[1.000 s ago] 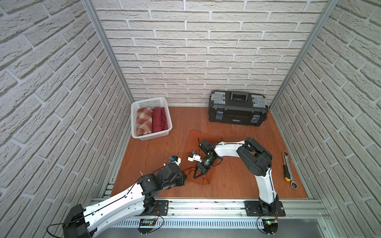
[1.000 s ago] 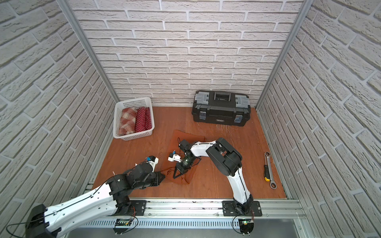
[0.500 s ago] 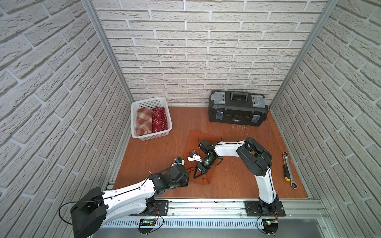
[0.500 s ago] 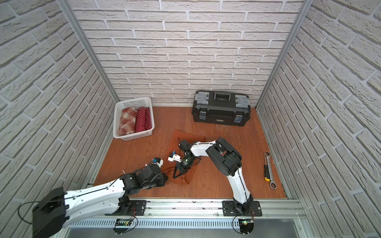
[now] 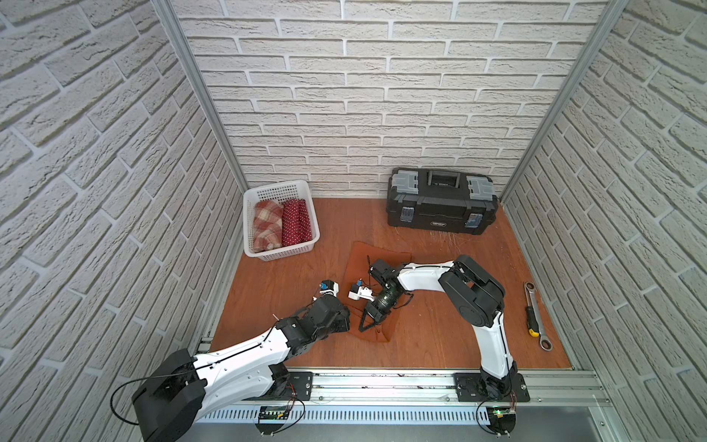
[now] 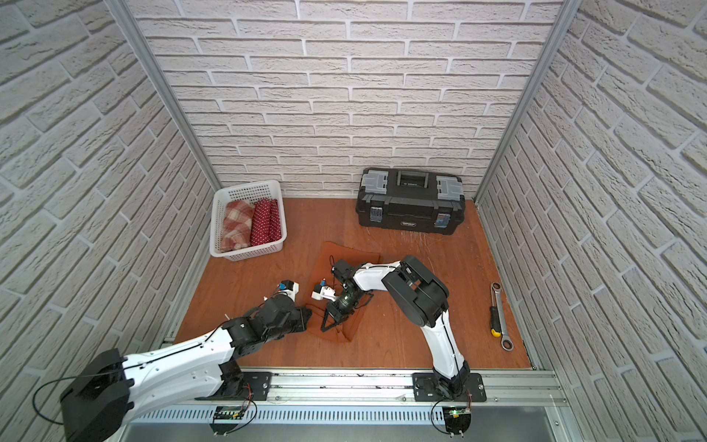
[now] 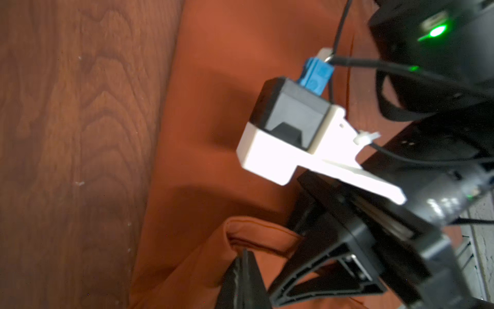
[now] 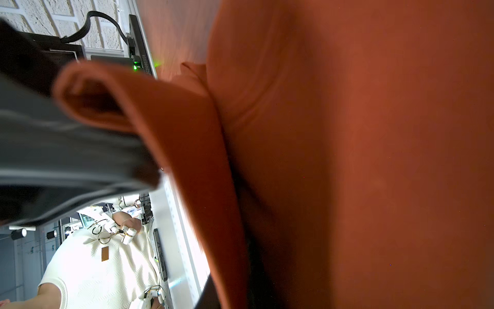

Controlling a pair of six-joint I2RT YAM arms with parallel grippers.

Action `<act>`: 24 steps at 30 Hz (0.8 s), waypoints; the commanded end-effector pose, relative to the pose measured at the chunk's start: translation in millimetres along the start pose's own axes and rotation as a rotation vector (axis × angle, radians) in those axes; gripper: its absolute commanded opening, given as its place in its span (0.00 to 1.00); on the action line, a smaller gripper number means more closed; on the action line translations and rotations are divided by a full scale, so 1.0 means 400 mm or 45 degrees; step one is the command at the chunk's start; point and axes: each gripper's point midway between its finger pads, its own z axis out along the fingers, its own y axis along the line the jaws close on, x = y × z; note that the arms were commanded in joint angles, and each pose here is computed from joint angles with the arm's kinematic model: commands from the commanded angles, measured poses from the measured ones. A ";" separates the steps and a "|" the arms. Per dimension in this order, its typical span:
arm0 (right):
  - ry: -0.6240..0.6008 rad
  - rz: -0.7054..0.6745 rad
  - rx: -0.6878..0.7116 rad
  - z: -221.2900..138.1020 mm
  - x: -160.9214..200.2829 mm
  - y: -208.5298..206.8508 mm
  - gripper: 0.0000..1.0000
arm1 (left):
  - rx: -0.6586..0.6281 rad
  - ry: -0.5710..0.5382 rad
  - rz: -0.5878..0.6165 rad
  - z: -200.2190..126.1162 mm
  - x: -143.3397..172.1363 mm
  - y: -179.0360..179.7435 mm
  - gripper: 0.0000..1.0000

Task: Roll up the skirts
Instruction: Roll the skirt at the center of the board.

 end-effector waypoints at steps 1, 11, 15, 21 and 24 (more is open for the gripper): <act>0.015 0.000 0.077 0.010 0.011 -0.042 0.03 | 0.030 0.001 0.014 0.017 0.002 -0.007 0.00; -0.021 -0.008 0.125 -0.018 0.024 -0.021 0.23 | -0.113 -0.099 0.002 0.050 -0.047 0.082 0.00; -0.062 -0.029 0.167 -0.039 0.033 -0.004 0.33 | -0.118 -0.047 0.011 0.084 -0.031 0.082 0.00; -0.124 -0.045 0.241 -0.065 0.021 0.006 0.38 | -0.101 0.041 -0.037 0.123 0.025 0.096 0.00; -0.113 -0.053 0.402 -0.103 0.029 -0.011 0.43 | -0.123 0.068 -0.041 0.127 0.045 0.108 0.00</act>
